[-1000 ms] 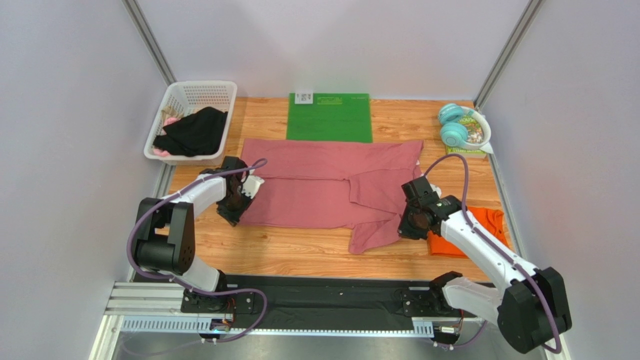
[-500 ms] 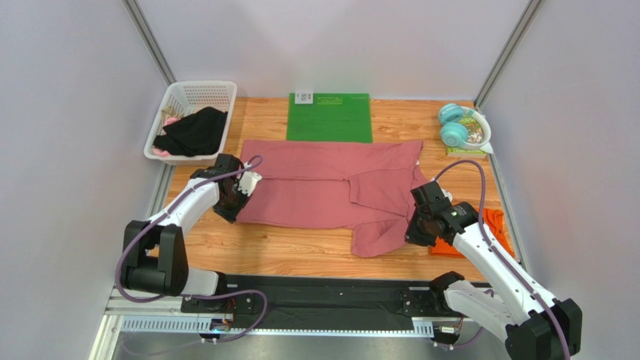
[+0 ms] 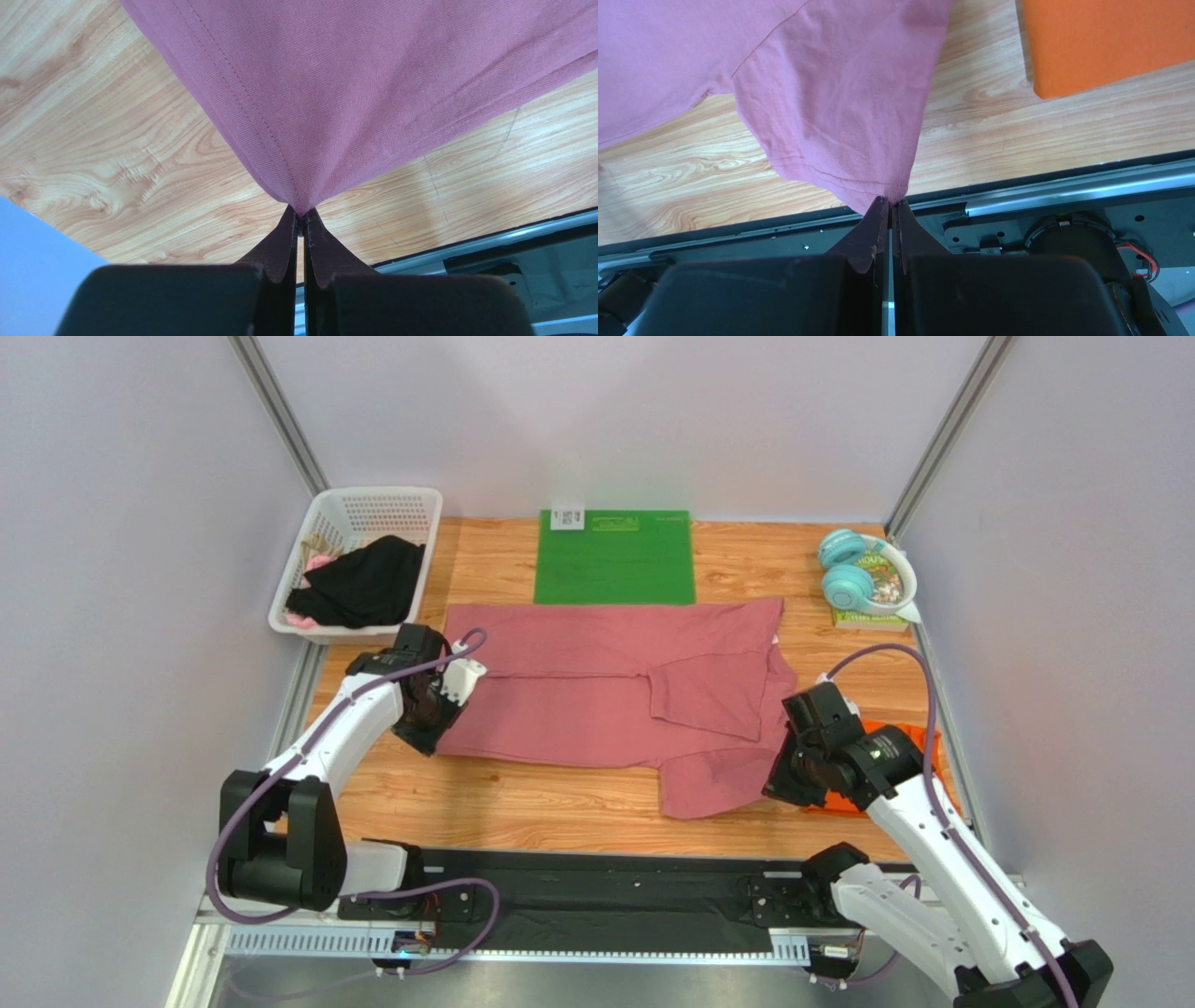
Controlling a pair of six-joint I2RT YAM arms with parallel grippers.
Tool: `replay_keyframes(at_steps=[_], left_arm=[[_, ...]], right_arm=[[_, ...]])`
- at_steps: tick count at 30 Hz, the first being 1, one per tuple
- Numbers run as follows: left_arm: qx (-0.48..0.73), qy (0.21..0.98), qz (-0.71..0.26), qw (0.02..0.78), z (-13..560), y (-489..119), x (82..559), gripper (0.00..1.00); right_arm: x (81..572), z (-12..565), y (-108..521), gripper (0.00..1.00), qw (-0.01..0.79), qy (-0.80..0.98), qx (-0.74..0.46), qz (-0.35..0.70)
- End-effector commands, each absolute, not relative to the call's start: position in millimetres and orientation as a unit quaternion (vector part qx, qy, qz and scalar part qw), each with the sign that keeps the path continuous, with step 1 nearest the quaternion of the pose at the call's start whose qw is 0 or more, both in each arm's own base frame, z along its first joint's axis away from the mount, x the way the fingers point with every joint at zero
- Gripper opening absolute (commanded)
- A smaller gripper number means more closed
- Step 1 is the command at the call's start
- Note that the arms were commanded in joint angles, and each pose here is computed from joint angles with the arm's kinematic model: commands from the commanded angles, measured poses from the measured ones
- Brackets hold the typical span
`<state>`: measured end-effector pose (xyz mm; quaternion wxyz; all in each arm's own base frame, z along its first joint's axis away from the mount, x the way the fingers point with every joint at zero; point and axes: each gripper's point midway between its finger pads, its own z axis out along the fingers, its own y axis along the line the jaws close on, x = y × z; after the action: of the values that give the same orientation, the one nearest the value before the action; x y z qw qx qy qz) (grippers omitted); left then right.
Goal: Fold and stack the t-shirts
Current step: Fold the other side of the tshirt into a rectangle
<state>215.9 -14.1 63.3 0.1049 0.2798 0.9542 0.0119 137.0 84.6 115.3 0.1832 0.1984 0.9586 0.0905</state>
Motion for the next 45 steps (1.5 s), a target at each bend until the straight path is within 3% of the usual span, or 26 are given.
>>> replay_keyframes(at_steps=[1, 13, 19, 32, 45], left_arm=[[0.303, 0.947, 0.017, 0.107, 71.0, -8.1, 203.3, 0.0], [0.313, 0.943, 0.019, 0.109, 76.1, -4.2, 184.7, 0.0], [0.314, 0.941, 0.022, 0.12, 86.4, -5.1, 192.1, 0.0], [0.321, 0.932, 0.065, 0.154, 119.0, -0.6, 260.2, 0.0], [0.323, 0.931, 0.083, 0.148, 112.5, 3.5, 306.8, 0.0]], right_arm=[[112.7, 131.1, 82.5, 0.0, 0.172, 0.956, 0.211, 0.107], [69.3, 148.8, 77.6, 0.0, 0.153, 0.952, 0.222, 0.145], [71.1, 163.3, 74.6, 0.0, 0.17, 0.949, 0.22, 0.146], [144.3, 216.4, 67.6, 0.0, 0.278, 0.937, 0.192, 0.089], [220.4, 237.1, 69.5, 0.0, 0.316, 0.926, 0.195, 0.068]])
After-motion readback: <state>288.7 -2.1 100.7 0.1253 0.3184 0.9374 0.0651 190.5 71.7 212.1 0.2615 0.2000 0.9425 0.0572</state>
